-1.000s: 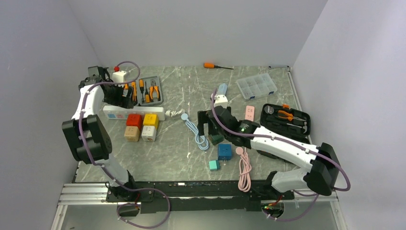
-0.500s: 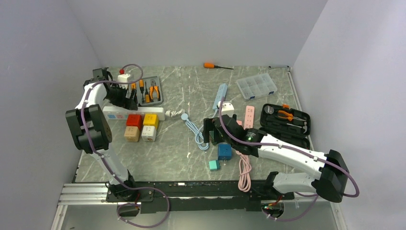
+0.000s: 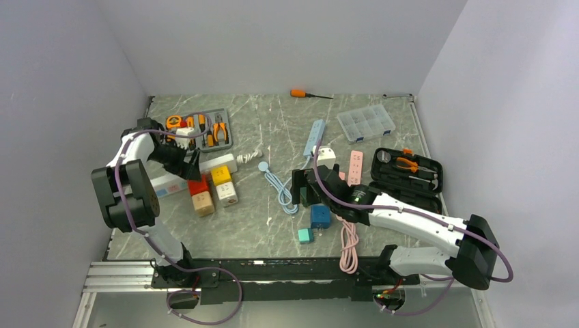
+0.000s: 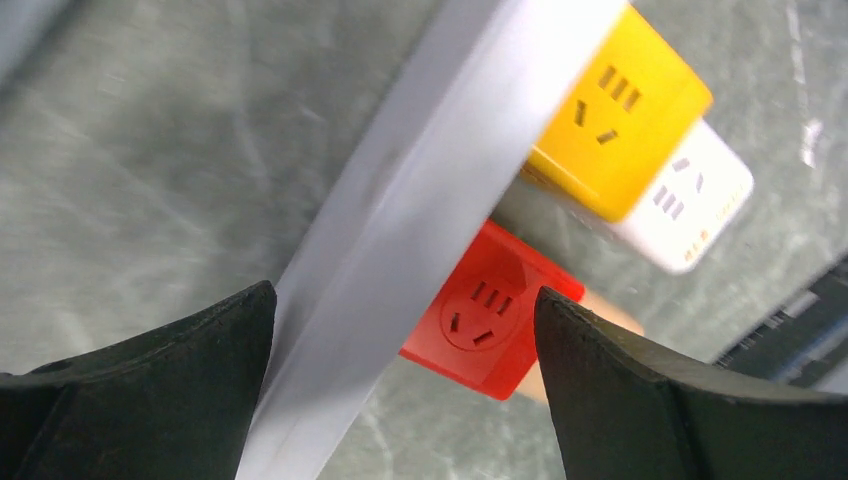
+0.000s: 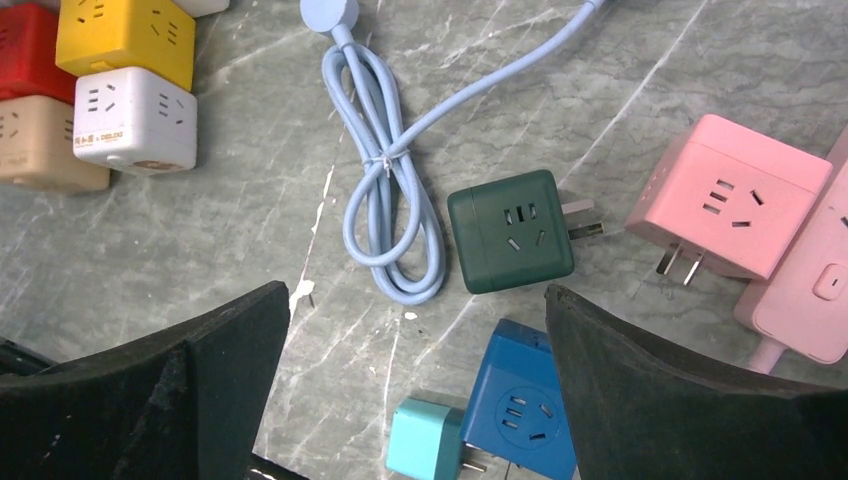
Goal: Pull the plug off the socket
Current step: Move the socket to the center of the board, then pick up the socket from the center of the board, then remove the plug from the socket, then place the plug at the center of the board, then remove the plug from the socket.
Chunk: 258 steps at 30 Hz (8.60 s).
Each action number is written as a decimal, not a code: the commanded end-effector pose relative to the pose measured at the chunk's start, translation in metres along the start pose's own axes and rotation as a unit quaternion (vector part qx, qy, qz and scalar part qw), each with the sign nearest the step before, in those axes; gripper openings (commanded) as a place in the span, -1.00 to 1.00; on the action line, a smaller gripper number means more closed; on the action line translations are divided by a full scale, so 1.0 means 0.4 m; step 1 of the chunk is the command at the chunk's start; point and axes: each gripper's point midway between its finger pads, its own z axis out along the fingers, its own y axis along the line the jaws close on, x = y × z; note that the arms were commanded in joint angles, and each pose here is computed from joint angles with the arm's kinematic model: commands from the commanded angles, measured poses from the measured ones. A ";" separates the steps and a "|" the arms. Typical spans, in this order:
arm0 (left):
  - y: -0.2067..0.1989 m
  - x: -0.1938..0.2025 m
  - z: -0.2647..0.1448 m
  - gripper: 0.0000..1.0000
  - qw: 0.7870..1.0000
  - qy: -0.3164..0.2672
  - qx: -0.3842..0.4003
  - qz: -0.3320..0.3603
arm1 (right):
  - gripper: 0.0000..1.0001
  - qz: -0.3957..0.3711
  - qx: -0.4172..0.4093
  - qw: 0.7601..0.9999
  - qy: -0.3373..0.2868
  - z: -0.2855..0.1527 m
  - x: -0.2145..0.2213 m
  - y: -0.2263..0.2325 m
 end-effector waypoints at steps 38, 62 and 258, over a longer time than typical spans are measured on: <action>-0.220 0.143 -0.229 0.99 0.989 -0.064 -0.087 0.101 | 1.00 0.143 -0.258 0.955 -0.044 0.067 -0.256 0.124; -0.199 0.188 -0.249 0.42 0.981 -0.061 -0.166 0.080 | -1.00 -0.035 -0.152 0.987 0.050 0.233 -0.288 0.319; -0.293 0.095 -0.223 -1.00 0.960 -0.149 -0.180 0.153 | 1.00 -0.225 -0.262 0.935 0.079 0.484 -0.004 0.451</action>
